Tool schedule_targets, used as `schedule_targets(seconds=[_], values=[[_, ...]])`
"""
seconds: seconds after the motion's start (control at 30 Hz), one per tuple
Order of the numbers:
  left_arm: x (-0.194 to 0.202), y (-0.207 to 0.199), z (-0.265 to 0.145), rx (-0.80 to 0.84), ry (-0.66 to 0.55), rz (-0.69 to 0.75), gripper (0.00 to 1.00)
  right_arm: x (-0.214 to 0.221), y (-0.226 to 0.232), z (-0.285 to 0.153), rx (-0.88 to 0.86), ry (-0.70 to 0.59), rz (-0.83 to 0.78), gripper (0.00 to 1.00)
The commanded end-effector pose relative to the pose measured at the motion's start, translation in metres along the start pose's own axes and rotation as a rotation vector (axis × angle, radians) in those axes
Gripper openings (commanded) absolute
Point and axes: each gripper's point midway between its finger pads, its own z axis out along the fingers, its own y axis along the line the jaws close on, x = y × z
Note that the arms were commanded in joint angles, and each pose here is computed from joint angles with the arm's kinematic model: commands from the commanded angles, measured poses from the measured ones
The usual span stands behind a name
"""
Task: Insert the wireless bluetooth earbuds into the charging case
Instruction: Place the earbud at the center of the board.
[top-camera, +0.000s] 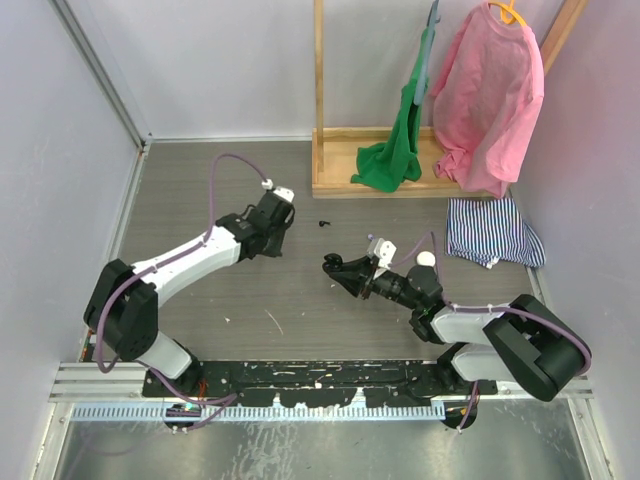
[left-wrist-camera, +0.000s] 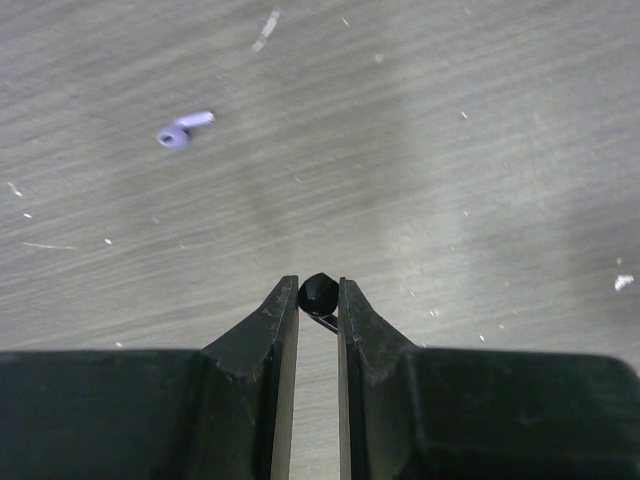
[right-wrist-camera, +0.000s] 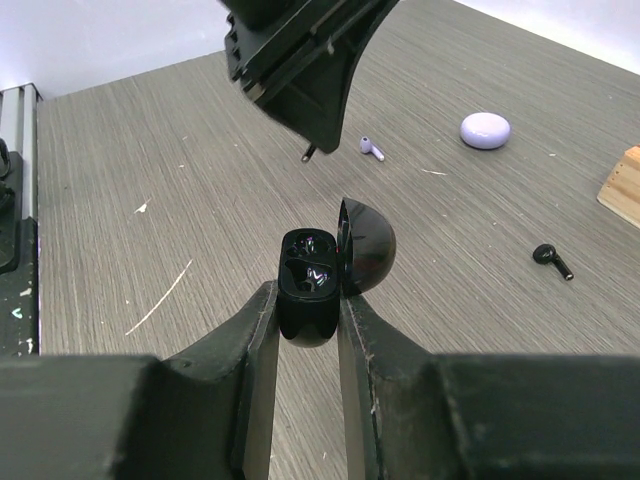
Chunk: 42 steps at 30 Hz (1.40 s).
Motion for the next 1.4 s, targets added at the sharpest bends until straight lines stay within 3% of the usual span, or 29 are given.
schedule_targets(seconds=[0.0,0.47,0.9,1.03,1.23,1.37], values=[[0.009,-0.021,-0.002,0.007,-0.019,-0.022,0.16,-0.019,-0.006,0.01,0.011,-0.052,-0.055,0.03],[0.085,-0.084,0.004,0.072,0.151,0.154,0.17,-0.015,-0.006,0.012,0.008,-0.032,-0.055,0.04],[0.121,-0.082,0.009,0.087,0.228,0.211,0.21,-0.009,-0.007,0.016,0.008,-0.004,-0.046,0.04],[0.124,-0.078,0.012,0.077,0.222,0.225,0.29,-0.008,-0.007,0.016,0.006,-0.001,-0.044,0.05],[0.117,-0.076,0.002,0.074,0.198,0.175,0.52,-0.008,-0.008,0.015,0.015,0.0,-0.048,0.05],[0.109,-0.069,-0.011,0.044,0.175,0.094,0.58,-0.009,-0.008,0.015,0.013,-0.002,-0.046,0.05]])
